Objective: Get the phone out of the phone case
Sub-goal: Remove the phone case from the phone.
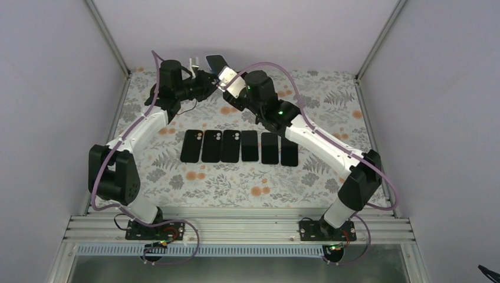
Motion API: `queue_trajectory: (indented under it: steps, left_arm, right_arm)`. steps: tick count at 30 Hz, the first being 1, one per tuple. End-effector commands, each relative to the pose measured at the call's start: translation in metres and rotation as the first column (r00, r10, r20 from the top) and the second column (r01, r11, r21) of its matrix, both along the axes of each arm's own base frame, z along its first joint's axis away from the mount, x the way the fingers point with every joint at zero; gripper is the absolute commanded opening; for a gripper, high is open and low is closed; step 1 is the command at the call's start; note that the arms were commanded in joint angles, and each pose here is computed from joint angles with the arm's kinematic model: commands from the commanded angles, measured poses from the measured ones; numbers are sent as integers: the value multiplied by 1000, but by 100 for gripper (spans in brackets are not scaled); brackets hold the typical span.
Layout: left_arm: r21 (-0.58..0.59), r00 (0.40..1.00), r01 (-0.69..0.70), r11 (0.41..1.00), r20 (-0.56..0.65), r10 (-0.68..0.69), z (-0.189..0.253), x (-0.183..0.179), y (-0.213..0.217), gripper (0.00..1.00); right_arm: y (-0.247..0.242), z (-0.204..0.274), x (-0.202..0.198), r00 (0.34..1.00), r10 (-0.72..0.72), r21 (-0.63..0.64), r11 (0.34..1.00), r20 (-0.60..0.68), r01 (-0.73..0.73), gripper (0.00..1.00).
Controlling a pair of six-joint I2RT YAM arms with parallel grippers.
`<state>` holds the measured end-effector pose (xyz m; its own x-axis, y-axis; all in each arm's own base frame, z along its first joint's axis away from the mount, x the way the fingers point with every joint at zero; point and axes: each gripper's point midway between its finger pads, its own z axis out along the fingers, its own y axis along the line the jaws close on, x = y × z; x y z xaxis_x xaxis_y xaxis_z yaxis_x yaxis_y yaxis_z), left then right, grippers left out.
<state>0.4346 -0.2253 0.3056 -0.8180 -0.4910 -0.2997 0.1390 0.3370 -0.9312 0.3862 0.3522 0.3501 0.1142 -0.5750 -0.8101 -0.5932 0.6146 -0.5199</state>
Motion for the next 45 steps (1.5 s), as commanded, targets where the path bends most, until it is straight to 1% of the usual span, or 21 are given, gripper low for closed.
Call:
queue_trajectory:
  steps: [1,5,9,13,16,19,24,27,32,34,35,40,41,45]
  left_arm:
    - [-44,994,36,998,102,-31,33,-8,-6,2]
    - [-45,994,41,998,100,-36,32,-8,-8,2]
    - [-47,994,48,998,101,-43,32,-8,-10,2]
    - [-46,994,53,998,97,-49,30,-8,-12,2]
    - [-45,994,57,997,91,-53,27,-8,-14,2]
    - [-44,995,63,997,85,-59,24,-9,-17,2]
    - [-41,994,76,996,82,-73,22,-11,-23,3]
    - [-35,994,80,996,82,-76,21,-11,-23,2]
    - [6,994,90,996,65,-91,8,-15,-23,2]
    - [19,994,90,996,55,-91,2,-15,-21,2]
    - [22,994,90,996,55,-91,1,-15,-20,2]
    - [64,997,64,996,47,-67,-10,-8,-11,2]
    - [76,997,61,995,43,-64,-14,-7,-9,2]
    - [103,999,36,994,36,-40,-22,-2,0,2]
  right_arm:
    - [5,1,1,999,-10,-26,1000,53,11,59]
    - [12,-18,5,1000,-2,-58,998,31,3,58]
    - [11,-28,9,998,-23,-90,996,50,27,58]
    - [5,-35,17,990,-83,-137,986,117,98,57]
    - [0,-34,22,979,-118,-145,979,165,142,50]
    - [-3,-34,25,971,-136,-161,972,196,169,47]
    - [-8,-40,29,951,-152,-208,955,270,212,46]
    - [-9,-42,30,948,-152,-222,950,279,218,38]
    - [-13,-31,28,943,-166,-213,949,288,232,17]
    - [-15,-24,26,942,-168,-201,952,289,231,7]
    - [-16,-21,25,943,-168,-192,954,287,229,4]
    - [-14,-10,19,956,-159,-151,968,245,200,4]
    - [-19,5,14,956,-160,-118,974,245,194,4]
    - [-21,20,5,964,-152,-65,983,217,170,4]
